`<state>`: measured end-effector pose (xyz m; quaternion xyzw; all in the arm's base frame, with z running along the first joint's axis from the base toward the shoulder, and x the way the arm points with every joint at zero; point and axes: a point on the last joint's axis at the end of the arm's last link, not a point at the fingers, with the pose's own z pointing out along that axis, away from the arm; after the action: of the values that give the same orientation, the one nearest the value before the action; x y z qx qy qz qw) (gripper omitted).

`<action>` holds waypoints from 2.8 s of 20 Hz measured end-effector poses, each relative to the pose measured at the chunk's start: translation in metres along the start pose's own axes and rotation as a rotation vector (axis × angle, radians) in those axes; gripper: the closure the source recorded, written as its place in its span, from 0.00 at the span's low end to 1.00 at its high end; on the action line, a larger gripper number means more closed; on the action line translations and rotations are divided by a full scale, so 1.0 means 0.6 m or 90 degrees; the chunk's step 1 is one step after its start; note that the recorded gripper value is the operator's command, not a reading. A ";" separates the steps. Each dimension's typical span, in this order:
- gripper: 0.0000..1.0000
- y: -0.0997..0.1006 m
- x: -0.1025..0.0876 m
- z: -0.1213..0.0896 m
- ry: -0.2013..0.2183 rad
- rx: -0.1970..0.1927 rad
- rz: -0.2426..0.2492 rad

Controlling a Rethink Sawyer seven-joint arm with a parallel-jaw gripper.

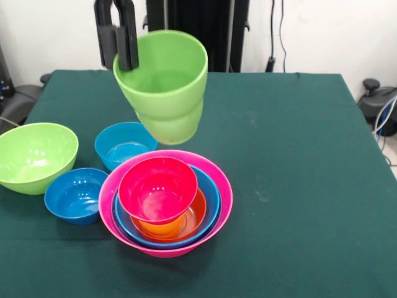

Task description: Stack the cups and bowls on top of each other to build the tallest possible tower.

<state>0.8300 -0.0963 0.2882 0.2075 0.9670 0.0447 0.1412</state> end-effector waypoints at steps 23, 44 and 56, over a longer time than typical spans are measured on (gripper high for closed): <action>1.00 -0.100 -0.027 0.088 -0.043 0.001 0.019; 1.00 -0.097 0.055 0.128 -0.006 -0.008 0.010; 1.00 -0.067 0.070 0.140 -0.003 -0.035 0.000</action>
<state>0.8019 -0.1130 0.1913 0.2040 0.9649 0.0706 0.1493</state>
